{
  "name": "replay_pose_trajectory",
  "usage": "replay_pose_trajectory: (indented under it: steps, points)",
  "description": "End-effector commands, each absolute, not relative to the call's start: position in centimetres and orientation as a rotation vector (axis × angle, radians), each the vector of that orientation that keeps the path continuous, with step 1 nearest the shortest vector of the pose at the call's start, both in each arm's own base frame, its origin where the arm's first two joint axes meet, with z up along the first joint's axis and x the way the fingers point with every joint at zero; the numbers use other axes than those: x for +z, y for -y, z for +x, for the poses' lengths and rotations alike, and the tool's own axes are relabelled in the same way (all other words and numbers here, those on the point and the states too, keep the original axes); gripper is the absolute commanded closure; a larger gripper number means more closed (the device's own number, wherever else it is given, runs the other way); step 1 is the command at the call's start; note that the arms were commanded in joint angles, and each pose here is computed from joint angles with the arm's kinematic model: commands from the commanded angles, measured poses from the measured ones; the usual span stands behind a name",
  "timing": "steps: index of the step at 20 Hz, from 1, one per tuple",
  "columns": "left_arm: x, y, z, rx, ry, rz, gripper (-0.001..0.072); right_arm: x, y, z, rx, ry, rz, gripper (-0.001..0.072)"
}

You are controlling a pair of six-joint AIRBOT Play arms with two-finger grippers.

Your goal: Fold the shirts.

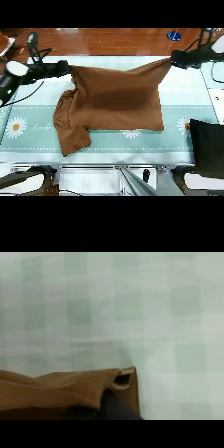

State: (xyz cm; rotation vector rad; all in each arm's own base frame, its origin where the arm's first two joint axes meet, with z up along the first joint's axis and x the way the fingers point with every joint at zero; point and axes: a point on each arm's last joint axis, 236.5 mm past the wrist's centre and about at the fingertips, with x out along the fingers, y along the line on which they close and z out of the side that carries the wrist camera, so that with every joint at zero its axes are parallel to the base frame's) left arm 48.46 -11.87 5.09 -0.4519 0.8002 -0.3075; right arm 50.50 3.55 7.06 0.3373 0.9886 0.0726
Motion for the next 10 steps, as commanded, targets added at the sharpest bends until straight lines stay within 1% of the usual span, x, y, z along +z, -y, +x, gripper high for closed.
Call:
replay_pose_trajectory:
  steps: [1, 2, 4, 6, 8, 9, 10]
  points:
    - [0.3, 12.1, 49.4, -0.275, -0.919, -0.516, 0.0201, 2.7, -5.4, 53.4, 0.118, -1.043, 0.563, 0.0445]
    - [0.0, 11.9, 48.8, -0.288, -0.961, -0.522, 0.0201, 2.2, -5.4, 53.0, 0.141, -1.073, 0.592, 0.0294]
    - [-0.3, 9.5, 46.8, -0.303, -1.071, -0.498, 0.0201, 1.9, -3.2, 50.8, 0.14, -1.152, 0.562, 0.0292]
    - [-1.0, 4.6, 43.3, -0.274, -1.22, -0.465, 0.0201, 2.2, 1.6, 46.7, 0.069, -1.261, 0.438, 0.0292]
    - [-1.6, -0.3, 39.1, -0.23, -1.332, -0.506, 0.0202, 2.7, 7.5, 41.6, -0.091, -1.34, 0.312, 0.0292]
    - [-1.9, -2.4, 37.0, -0.206, -1.355, -0.55, 0.0201, 2.7, 9.5, 38.9, -0.153, -1.356, 0.308, 0.0292]
    - [-2.4, -4.2, 35.1, -0.17, -1.364, -0.597, 0.0201, 2.2, 10.5, 36.7, -0.193, -1.347, 0.339, 0.0292]
